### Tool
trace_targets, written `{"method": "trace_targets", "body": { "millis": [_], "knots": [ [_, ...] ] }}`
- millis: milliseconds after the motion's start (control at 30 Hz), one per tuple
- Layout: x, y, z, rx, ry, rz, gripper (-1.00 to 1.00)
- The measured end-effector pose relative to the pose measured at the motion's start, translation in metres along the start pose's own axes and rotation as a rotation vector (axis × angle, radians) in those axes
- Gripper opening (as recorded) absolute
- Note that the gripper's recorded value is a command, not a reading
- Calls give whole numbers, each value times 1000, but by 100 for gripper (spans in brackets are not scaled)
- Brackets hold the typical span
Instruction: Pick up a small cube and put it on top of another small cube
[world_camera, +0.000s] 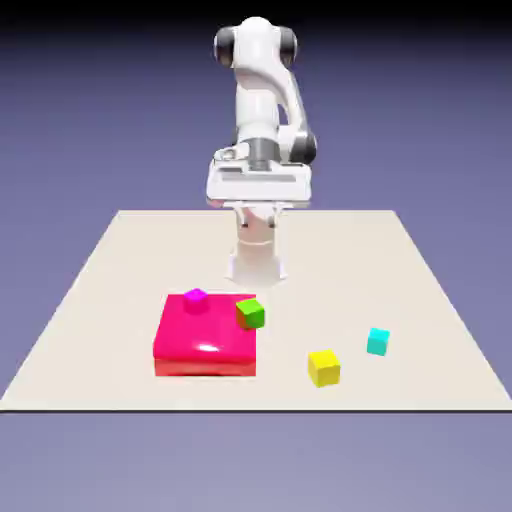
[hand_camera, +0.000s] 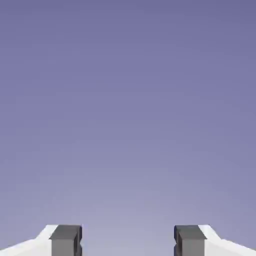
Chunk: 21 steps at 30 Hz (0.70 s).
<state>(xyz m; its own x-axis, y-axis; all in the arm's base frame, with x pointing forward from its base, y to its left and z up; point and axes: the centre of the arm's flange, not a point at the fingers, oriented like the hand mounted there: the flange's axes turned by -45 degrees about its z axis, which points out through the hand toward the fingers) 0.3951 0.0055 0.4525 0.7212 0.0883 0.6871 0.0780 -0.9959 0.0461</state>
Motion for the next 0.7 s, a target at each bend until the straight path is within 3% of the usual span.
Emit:
{"method": "trace_targets", "body": {
  "millis": [700],
  "knots": [
    [-29,-45,137,484,-494,-651,0]
  ]
}}
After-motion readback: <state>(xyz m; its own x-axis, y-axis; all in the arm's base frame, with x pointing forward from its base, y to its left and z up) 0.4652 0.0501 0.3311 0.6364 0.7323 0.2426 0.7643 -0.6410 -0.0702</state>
